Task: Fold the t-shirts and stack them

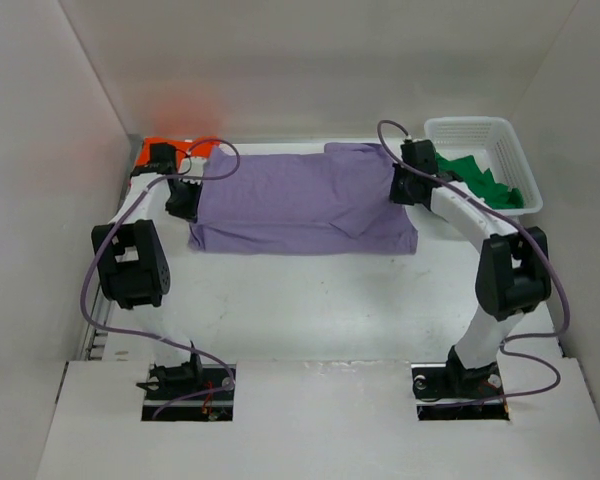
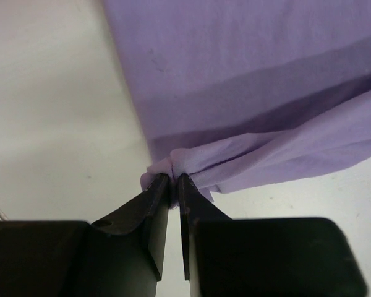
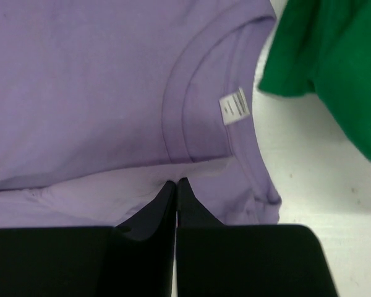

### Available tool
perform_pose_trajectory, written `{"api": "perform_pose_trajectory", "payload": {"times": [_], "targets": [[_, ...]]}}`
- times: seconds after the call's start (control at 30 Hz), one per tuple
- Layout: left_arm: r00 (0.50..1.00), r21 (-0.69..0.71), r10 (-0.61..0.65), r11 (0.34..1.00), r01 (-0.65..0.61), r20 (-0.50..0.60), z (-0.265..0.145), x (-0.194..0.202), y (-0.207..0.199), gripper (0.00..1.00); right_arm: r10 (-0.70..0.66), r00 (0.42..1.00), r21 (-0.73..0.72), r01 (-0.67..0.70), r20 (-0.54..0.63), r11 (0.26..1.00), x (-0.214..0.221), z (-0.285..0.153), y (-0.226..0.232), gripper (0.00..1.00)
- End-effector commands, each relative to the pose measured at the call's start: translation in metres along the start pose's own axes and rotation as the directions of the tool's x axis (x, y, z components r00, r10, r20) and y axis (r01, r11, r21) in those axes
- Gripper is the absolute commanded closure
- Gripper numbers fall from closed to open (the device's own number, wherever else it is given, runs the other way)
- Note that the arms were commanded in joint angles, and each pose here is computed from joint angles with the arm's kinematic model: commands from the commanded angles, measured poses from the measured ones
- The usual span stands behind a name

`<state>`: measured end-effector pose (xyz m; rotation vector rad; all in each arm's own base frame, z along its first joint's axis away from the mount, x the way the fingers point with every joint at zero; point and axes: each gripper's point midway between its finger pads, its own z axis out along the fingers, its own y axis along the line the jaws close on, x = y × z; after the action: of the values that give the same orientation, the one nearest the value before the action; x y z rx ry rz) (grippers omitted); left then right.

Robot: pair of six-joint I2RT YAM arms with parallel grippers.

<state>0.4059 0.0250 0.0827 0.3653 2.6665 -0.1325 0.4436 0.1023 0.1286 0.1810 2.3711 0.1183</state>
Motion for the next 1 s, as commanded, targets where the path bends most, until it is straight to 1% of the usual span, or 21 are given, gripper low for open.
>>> {"api": "perform_pose_trajectory", "payload": {"times": [0.0, 0.13, 0.3, 0.47, 0.5, 0.57, 0.6, 0.63, 0.73, 0.77, 0.87, 0.97], "targets": [[0.996, -0.067, 0.033, 0.997, -0.027, 0.083, -0.014, -0.037, 0.013, 0.9, -0.054, 0.994, -0.042, 0.058, 0.093, 0.997, -0.04, 0.004, 0.014, 1.0], [0.995, -0.103, 0.089, 0.991, -0.084, 0.05, -0.002, -0.043, 0.017, 0.89, -0.076, 0.995, -0.03, 0.078, 0.064, 0.997, -0.043, 0.021, 0.015, 1.0], [0.994, -0.126, 0.109, 0.986, -0.106, 0.016, 0.013, -0.042, 0.023, 0.86, -0.09, 0.996, -0.003, 0.09, 0.021, 0.996, -0.037, 0.038, 0.009, 0.99], [0.992, -0.179, 0.123, 0.977, -0.116, 0.027, 0.017, -0.055, 0.036, 0.84, -0.067, 0.998, 0.025, 0.066, 0.02, 0.998, -0.042, 0.048, -0.002, 0.96], [0.991, -0.198, 0.128, 0.973, -0.117, 0.042, 0.017, -0.062, 0.04, 0.83, -0.064, 0.998, 0.029, 0.063, 0.025, 0.998, -0.046, 0.049, -0.003, 0.92], [0.989, -0.247, 0.128, 0.963, -0.107, 0.072, 0.012, -0.076, 0.054, 0.77, -0.068, 0.997, 0.033, 0.066, 0.039, 0.997, -0.053, 0.051, -0.003, 0.84], [0.989, -0.276, 0.124, 0.956, -0.096, 0.085, 0.008, -0.082, 0.062, 0.74, -0.067, 0.997, 0.034, 0.065, 0.047, 0.997, -0.057, 0.049, -0.002, 0.75], [0.988, -0.307, 0.121, 0.948, -0.087, 0.095, 0.002, -0.087, 0.071, 0.7, -0.061, 0.997, 0.035, 0.059, 0.055, 0.998, -0.062, 0.044, -0.002, 0.68], [0.985, -0.357, 0.103, 0.933, -0.048, 0.136, -0.024, -0.091, 0.088, 0.59, -0.018, 0.995, 0.043, 0.014, 0.093, 0.999, -0.07, 0.018, -0.003, 0.57], [0.986, -0.356, 0.095, 0.934, -0.039, 0.14, -0.032, -0.086, 0.087, 0.58, 0.01, 0.995, 0.056, -0.016, 0.103, 0.998, -0.067, 0.008, -0.007, 0.52], [0.988, -0.303, 0.113, 0.95, -0.075, 0.11, -0.043, -0.055, 0.064, 0.54, 0.102, 0.99, 0.076, -0.11, 0.1, 0.991, -0.038, -0.018, -0.019, 0.48], [0.988, -0.234, 0.15, 0.962, -0.141, 0.023, -0.029, -0.012, 0.029, 0.52, 0.193, 0.98, 0.059, -0.195, 0.037, 0.979, 0.01, -0.026, -0.021, 0.43]]}}
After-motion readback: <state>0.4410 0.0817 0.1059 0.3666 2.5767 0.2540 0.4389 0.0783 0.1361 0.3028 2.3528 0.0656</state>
